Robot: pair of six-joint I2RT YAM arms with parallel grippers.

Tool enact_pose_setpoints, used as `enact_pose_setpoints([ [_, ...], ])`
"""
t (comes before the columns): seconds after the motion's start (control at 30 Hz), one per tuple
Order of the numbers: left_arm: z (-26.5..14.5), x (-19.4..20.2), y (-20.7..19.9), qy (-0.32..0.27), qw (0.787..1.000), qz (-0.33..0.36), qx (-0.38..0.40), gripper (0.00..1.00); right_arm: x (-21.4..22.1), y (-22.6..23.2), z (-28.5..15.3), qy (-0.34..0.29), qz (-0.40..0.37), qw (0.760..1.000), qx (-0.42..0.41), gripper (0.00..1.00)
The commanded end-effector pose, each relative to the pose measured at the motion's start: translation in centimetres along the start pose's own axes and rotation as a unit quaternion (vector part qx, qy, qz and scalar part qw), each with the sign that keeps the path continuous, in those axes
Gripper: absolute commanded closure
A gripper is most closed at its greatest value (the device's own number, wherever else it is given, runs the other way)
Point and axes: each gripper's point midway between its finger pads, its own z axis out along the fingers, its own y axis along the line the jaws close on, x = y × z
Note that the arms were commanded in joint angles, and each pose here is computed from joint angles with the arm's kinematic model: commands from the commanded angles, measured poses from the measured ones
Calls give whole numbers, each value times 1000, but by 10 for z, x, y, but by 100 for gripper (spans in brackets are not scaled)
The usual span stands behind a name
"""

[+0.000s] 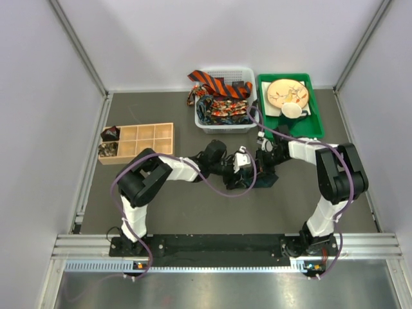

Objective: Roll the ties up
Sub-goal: Roll the tie at the center of the board.

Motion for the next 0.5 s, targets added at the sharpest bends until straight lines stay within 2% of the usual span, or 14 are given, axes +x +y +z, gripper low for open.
enact_pose_setpoints([
  [0.0, 13, -26, 6, -42, 999, 24, 15, 30, -28, -42, 7, -41, -33, 994, 99, 100],
  [0.13, 17, -15, 6, -30, 999, 16, 18, 35, -28, -48, 8, -38, -30, 993, 112, 100],
  [0.23, 19, -4, 7, -5, 1000, 5, 17, 53, -27, -41, 8, -32, -33, 994, 95, 100],
  [0.27, 19, -2, 8, 5, 1000, 5, 12, 61, -30, -36, 7, -33, -38, 995, 84, 100],
  [0.33, 16, 10, 7, 33, 999, 5, 11, 71, -29, -24, 3, -30, -36, 997, 56, 100],
  [0.4, 13, 23, 6, 62, 998, 5, 4, 78, -29, -9, -7, -28, -33, 999, 26, 100],
  [0.47, 8, 38, 2, 97, 995, 9, 4, 79, -35, -1, -20, -38, -21, 999, 2, 94],
])
